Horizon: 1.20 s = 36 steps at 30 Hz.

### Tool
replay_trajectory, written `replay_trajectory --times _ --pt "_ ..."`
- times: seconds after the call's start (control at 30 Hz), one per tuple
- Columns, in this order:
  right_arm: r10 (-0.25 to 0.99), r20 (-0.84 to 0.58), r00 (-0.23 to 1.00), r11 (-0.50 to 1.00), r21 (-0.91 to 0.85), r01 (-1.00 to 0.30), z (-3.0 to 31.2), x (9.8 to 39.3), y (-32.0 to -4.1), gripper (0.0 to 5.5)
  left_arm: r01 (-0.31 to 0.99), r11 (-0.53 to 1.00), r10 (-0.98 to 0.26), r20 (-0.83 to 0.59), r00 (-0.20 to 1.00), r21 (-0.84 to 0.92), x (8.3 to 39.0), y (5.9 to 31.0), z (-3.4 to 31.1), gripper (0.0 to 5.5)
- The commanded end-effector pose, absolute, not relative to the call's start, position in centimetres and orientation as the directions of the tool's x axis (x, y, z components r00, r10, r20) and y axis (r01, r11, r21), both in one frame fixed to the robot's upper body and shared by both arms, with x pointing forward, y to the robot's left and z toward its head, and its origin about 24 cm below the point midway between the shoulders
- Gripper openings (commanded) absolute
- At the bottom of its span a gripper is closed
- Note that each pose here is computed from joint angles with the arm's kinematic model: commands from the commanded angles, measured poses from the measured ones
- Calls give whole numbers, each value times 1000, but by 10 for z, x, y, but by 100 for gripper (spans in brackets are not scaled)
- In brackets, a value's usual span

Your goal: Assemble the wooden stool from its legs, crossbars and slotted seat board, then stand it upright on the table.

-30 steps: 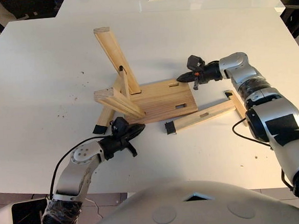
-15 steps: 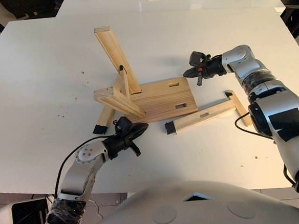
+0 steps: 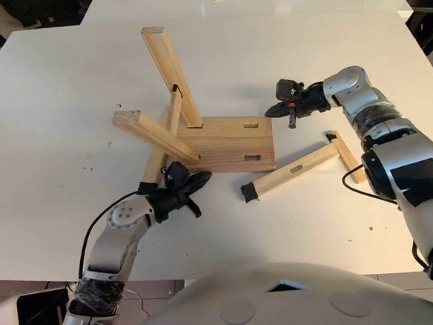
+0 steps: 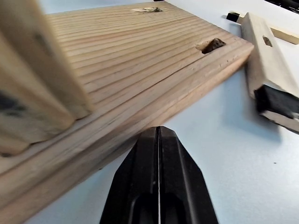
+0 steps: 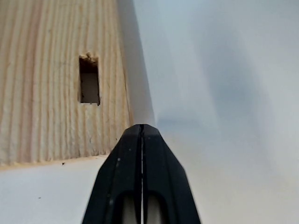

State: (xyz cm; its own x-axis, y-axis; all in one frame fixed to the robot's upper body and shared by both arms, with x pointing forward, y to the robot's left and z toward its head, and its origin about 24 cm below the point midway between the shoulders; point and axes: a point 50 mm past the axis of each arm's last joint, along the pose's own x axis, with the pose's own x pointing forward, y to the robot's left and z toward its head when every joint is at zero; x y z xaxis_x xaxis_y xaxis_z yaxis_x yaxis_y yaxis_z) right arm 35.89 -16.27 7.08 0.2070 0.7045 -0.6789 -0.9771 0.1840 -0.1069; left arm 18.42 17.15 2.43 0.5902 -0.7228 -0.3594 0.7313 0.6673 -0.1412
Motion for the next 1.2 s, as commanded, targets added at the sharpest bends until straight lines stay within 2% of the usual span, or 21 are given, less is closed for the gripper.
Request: replay_trajectory --times 0.03,0.2,0.37,0.6,0.87,1.0,1.2 --pt "674 -737 56 119 33 -992 43 339 -168 2 720 684 -704 -362 611 -116 189 174 26 0" --pt "699 -714 -30 59 99 -993 37 330 -170 2 721 684 -705 -355 614 -113 193 171 25 0" --pt "721 -692 -30 56 102 -993 37 328 -168 2 712 695 -696 -346 629 -105 196 169 24 0" --pt "807 -589 -53 5 96 -995 35 312 -161 2 723 685 -707 -314 633 -85 206 163 31 0" --pt "827 -557 -71 -39 69 -997 29 253 -158 2 755 649 -739 -309 598 -92 204 158 37 0" --pt "848 -529 -31 -8 46 -999 33 236 -146 2 763 637 -749 -317 581 -106 197 156 39 0" --pt "856 -513 69 87 10 -996 38 236 -142 2 757 643 -748 -312 586 -121 194 154 39 0"
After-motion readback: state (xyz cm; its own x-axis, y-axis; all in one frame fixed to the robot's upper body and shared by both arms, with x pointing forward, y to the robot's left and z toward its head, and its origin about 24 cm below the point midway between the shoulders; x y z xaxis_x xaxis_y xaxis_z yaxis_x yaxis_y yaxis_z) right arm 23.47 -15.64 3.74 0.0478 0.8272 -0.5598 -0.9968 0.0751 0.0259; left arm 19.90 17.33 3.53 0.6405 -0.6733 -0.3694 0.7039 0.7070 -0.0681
